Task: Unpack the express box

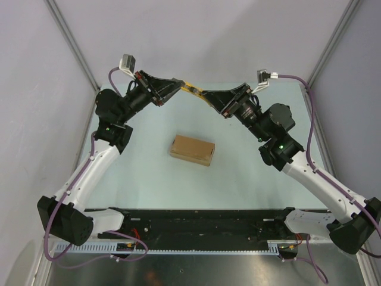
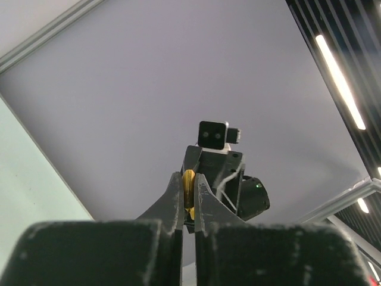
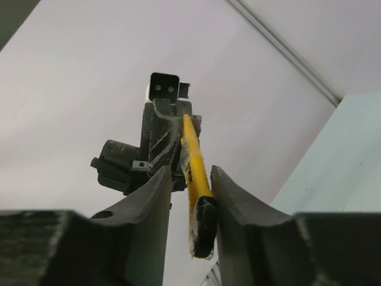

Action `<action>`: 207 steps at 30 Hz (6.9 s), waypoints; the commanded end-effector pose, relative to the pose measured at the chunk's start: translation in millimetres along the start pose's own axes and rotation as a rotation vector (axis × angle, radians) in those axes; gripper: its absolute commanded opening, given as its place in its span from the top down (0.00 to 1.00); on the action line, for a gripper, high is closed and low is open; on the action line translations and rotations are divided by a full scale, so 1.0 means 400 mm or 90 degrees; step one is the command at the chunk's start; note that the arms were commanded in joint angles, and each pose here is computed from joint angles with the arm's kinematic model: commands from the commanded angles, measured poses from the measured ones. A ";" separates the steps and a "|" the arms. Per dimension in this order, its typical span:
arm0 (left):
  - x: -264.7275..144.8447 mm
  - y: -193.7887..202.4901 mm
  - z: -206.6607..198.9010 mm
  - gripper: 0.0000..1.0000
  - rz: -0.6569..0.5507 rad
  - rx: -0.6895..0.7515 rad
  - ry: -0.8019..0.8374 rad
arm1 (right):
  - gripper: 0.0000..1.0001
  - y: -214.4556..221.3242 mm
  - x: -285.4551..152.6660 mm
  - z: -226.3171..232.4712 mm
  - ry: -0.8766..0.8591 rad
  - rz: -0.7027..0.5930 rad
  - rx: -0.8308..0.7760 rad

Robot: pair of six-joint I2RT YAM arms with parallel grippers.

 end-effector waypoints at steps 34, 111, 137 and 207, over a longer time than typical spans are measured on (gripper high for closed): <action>-0.049 0.137 0.061 0.06 0.311 0.222 0.226 | 1.00 -0.035 -0.170 -0.022 0.112 0.195 0.005; -0.024 0.212 0.003 1.00 0.162 0.107 0.150 | 0.46 0.021 -0.104 0.057 -0.014 0.147 -0.039; -0.057 0.189 0.061 0.09 0.167 0.156 0.128 | 1.00 -0.014 -0.114 -0.014 0.100 0.098 -0.057; -0.366 0.378 0.549 0.32 0.293 0.079 -0.548 | 1.00 -0.120 -0.158 -0.687 0.712 0.074 -0.346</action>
Point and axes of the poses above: each gripper's point midway between its finger pads, its own x axis out along the fingers, its own z axis along the line the jaws close on, y = z × x, the point moved 8 cm from there along -x, back along the fingers, and after that the axes turned 14 degrees about x, right-handed, at the moved point
